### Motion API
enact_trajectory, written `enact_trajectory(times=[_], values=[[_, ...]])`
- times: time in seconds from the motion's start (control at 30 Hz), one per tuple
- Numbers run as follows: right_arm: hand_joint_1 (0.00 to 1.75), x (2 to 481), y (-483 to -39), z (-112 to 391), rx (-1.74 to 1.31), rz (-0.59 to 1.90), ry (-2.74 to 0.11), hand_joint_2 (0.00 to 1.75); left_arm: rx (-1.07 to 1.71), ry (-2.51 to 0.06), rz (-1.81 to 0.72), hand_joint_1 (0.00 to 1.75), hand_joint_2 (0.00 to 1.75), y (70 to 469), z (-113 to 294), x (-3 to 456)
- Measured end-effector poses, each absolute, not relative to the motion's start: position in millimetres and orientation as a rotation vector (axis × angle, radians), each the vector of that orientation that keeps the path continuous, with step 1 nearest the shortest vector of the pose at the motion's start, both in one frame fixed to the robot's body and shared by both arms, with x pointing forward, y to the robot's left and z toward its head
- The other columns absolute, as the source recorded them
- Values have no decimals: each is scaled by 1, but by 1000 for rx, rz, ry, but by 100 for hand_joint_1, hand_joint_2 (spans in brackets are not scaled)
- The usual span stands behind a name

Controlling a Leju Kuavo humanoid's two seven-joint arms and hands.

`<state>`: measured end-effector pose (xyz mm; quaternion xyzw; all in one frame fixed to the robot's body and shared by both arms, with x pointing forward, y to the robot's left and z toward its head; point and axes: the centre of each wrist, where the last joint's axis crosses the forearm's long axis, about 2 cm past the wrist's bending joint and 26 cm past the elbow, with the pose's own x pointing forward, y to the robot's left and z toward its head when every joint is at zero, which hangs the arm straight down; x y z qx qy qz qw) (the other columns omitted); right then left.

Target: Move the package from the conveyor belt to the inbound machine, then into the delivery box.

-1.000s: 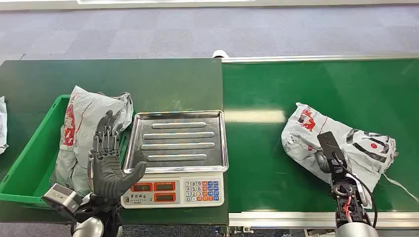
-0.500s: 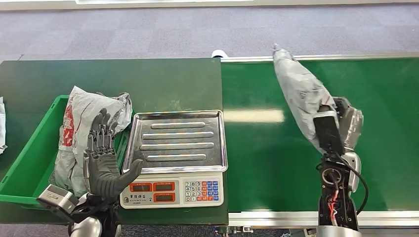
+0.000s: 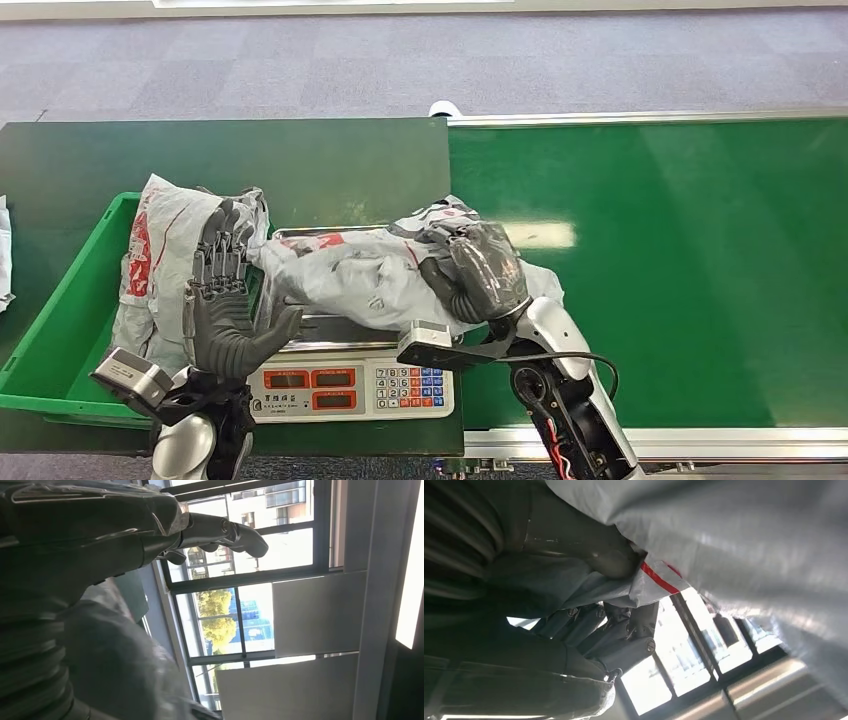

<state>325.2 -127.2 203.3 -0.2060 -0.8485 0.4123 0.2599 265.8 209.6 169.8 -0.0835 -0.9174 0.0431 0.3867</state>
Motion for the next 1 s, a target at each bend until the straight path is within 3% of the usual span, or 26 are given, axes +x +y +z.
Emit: enact_trajectory(times=[0.13, 0.27, 0.6, 0.83, 1.0], values=[[171, 324, -112, 188, -428, 1307, -2209, 175, -213, -2330, 116, 0, 175, 211, 169, 266], [0, 327, -101, 174, -355, 1425, -2098, 175, -200, -2318, 125, 0, 175, 213, 167, 265], [0, 340, -105, 149, -335, 1443, -1937, 175, -170, -2279, 138, 0, 175, 218, 159, 254], [0, 337, -130, 159, -72, 1128, -2083, 175, -152, -2269, 129, 0, 175, 221, 156, 246], [0, 333, -154, 176, -77, 965, -2178, 175, -138, -2274, 124, 0, 175, 223, 156, 241]])
